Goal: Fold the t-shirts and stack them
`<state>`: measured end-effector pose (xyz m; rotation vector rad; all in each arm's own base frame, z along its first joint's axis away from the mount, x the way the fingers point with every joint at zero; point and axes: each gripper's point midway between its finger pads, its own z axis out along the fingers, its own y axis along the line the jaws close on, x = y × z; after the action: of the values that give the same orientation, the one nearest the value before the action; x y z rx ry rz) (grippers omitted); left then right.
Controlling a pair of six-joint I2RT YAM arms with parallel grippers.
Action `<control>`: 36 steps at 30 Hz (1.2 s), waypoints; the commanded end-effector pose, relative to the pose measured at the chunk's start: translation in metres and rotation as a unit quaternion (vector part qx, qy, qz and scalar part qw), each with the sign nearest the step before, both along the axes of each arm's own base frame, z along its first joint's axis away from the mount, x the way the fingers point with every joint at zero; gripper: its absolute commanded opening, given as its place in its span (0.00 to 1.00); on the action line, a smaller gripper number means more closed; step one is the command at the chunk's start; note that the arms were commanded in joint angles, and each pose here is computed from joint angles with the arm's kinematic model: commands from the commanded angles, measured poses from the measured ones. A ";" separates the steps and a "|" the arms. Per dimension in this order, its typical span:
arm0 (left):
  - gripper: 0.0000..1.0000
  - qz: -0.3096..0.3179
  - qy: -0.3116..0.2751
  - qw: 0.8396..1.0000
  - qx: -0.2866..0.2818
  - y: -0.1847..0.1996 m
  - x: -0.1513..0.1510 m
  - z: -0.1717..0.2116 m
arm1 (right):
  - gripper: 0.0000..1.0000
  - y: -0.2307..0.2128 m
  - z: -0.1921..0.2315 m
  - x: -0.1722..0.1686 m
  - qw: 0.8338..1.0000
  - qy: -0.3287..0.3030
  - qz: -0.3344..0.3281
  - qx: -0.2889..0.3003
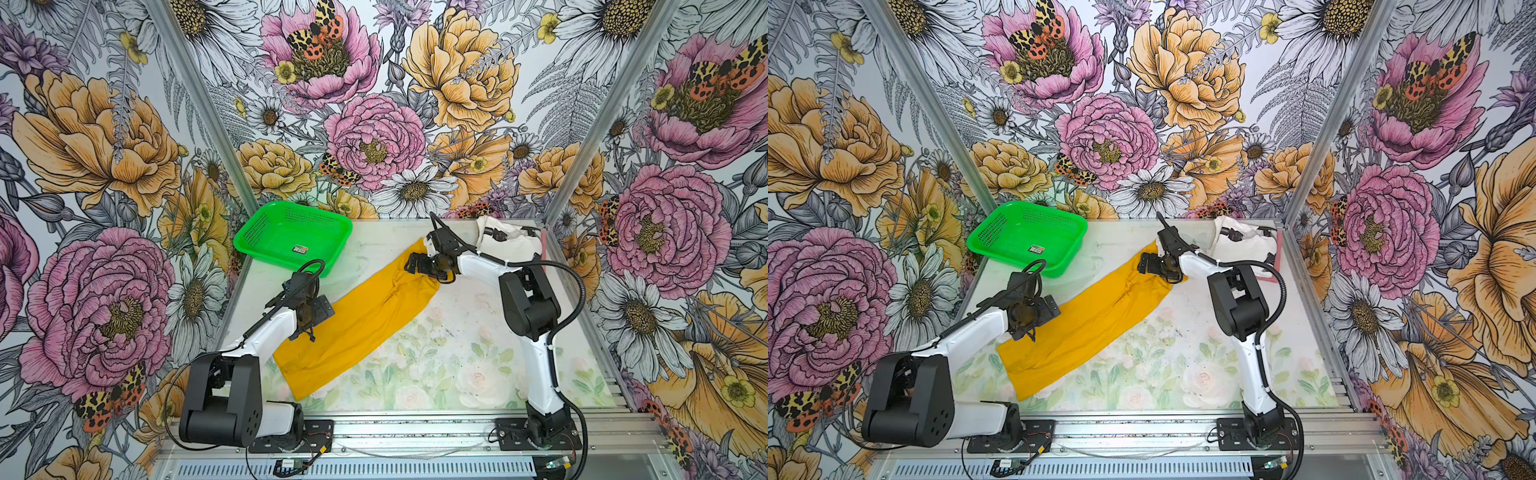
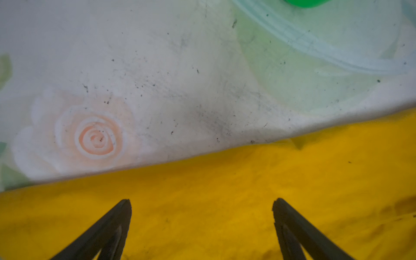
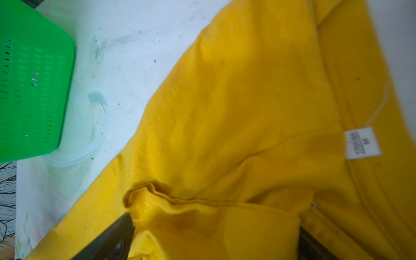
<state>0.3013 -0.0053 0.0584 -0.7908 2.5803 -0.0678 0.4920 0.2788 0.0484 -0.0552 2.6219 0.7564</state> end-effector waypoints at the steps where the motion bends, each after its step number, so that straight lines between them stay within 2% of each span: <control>1: 0.99 -0.009 0.002 1.000 -0.003 0.002 0.006 0.008 | 1.00 0.029 0.015 -0.015 0.997 -0.007 0.071 0.014; 3: 0.99 -0.007 -0.001 1.000 -0.003 0.005 0.005 0.012 | 0.99 0.034 0.052 -0.021 0.994 -0.054 0.091 0.007; 6: 0.99 0.002 -0.013 1.000 -0.004 0.012 0.005 0.019 | 0.99 0.036 0.069 -0.045 0.993 -0.055 0.100 0.014; 14: 0.99 0.028 0.018 0.999 0.002 0.027 -0.001 0.003 | 1.00 0.035 0.042 -0.126 0.993 -0.011 0.112 -0.031; 23: 0.99 0.018 0.059 0.998 -0.007 0.017 0.000 -0.023 | 1.00 0.009 0.046 -0.157 0.995 -0.014 0.084 -0.055; 28: 0.99 -0.017 0.070 0.997 -0.022 -0.025 -0.009 -0.030 | 0.99 0.000 0.048 -0.164 0.995 -0.016 0.077 -0.058; 32: 0.99 -0.062 0.074 0.994 -0.042 -0.084 -0.022 -0.033 | 1.00 -0.016 0.046 -0.164 0.996 -0.013 0.059 -0.064; 36: 0.99 -0.119 0.068 0.988 -0.065 -0.156 -0.040 -0.028 | 1.00 -0.052 0.043 -0.161 0.997 -0.008 0.017 -0.071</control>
<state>0.2671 -0.1182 0.0267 -0.5125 2.8104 -0.1403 0.3245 0.2518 0.0840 -0.2414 2.6888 0.6221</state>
